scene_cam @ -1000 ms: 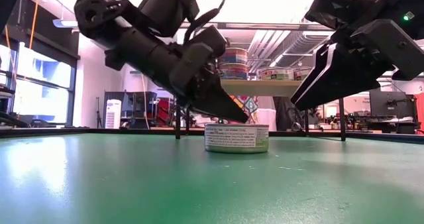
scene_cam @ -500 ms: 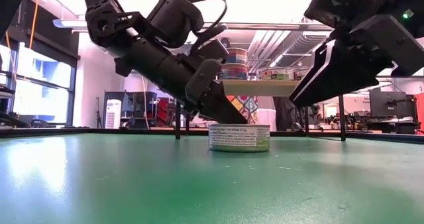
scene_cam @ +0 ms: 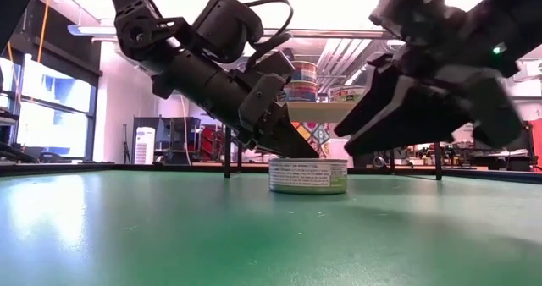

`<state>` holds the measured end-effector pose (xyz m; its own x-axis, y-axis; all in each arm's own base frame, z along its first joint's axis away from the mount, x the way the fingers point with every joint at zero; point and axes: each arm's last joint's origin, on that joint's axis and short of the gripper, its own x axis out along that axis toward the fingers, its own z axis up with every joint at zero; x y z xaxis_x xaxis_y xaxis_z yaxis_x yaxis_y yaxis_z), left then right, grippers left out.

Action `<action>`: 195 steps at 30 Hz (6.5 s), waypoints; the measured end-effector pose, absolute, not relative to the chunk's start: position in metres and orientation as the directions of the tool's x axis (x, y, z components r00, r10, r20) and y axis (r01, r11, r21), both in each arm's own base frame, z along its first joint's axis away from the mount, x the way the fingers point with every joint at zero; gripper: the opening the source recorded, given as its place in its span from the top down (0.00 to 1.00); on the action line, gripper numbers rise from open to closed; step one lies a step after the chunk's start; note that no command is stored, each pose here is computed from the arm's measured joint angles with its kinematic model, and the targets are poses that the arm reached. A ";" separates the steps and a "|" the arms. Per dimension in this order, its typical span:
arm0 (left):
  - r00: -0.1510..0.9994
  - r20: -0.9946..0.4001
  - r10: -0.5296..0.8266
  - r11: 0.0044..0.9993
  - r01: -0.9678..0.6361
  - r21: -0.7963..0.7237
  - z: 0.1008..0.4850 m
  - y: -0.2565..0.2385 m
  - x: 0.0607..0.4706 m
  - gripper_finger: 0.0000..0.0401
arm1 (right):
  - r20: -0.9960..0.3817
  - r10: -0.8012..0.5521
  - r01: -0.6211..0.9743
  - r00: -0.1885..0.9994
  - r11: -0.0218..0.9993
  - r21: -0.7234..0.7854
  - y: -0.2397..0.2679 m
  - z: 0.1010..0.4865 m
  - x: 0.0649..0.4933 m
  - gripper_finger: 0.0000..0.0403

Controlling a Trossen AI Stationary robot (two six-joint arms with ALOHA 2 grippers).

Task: Stack canned seafood by type on shelf
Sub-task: Stack the green tuna can on top of the green tuna can on the shelf

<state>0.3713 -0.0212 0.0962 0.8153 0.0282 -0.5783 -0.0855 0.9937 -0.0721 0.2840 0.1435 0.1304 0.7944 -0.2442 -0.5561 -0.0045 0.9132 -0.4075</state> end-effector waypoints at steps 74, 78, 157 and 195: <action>0.852 -0.523 0.017 0.997 -0.055 -0.057 0.112 -0.033 0.371 1.00 | -0.601 -0.068 -0.015 0.796 0.991 -0.132 0.154 0.160 0.266 0.47; 0.821 -0.569 0.037 0.995 -0.083 -0.055 0.104 -0.025 0.369 1.00 | -0.599 -0.094 0.005 0.795 0.989 -0.148 0.155 0.163 0.261 0.47; 0.789 -0.614 -0.033 0.991 -0.055 -0.125 0.079 -0.007 0.360 1.00 | -0.586 -0.175 0.014 0.791 0.963 -0.269 0.146 0.148 0.274 0.47; 0.863 -0.457 0.214 0.976 -0.208 0.064 0.146 -0.042 0.362 1.00 | -0.692 0.115 -0.161 0.712 0.987 -0.001 0.065 0.139 0.311 0.47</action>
